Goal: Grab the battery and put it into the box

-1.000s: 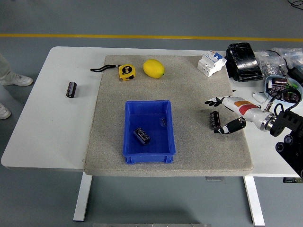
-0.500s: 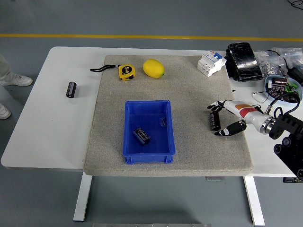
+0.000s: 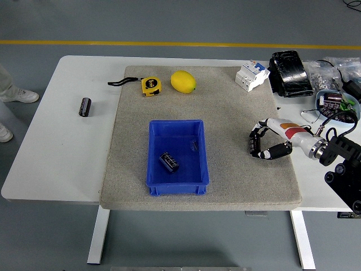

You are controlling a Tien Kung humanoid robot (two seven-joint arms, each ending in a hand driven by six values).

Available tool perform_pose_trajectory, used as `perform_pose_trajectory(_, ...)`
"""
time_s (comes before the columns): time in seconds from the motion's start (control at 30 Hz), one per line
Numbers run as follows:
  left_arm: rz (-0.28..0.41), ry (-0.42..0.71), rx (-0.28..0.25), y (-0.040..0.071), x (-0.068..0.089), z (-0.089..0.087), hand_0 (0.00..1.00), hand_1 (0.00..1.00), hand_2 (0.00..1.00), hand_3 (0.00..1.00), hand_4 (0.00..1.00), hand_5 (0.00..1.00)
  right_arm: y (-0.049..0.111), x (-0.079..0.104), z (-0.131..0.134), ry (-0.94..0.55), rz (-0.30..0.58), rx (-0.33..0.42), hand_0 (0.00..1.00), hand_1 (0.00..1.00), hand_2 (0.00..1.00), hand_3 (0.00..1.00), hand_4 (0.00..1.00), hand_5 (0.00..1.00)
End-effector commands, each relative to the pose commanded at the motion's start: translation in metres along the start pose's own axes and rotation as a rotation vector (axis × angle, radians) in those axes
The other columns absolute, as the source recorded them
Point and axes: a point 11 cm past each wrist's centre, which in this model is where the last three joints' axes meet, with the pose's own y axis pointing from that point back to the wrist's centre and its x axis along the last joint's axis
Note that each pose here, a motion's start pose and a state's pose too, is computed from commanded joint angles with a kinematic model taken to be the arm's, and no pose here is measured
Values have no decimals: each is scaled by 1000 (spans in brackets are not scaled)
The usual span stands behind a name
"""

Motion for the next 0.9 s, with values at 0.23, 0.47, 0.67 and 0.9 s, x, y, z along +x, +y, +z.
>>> perform_pose_trajectory(0.23, 1, -3, -2, 0, 0, 1, 489, 504, 580, 698, 659, 821, 0, 3, -1, -2, 10, 4, 769, 504, 526, 501, 740, 90)
perform_pose_trajectory(0.47, 1, -6, -3, 0, 1, 1, 488, 508, 581, 698, 656, 818, 0, 15, -9, 8, 38, 31, 766, 501, 524, 498, 742, 78)
perform_pose_trajectory(0.67, 0, -7, -3, 0, 2, 1, 489, 504, 580, 698, 656, 819, -3, 36, -35, 16, 85, 108, 768, 503, 524, 500, 731, 93)
perform_pose_trajectory(0.9, 0, -12, -2, 0, 2, 1, 489, 503, 581, 698, 658, 821, -15, 53, -101, 36, 105, 291, 766, 510, 525, 501, 718, 108)
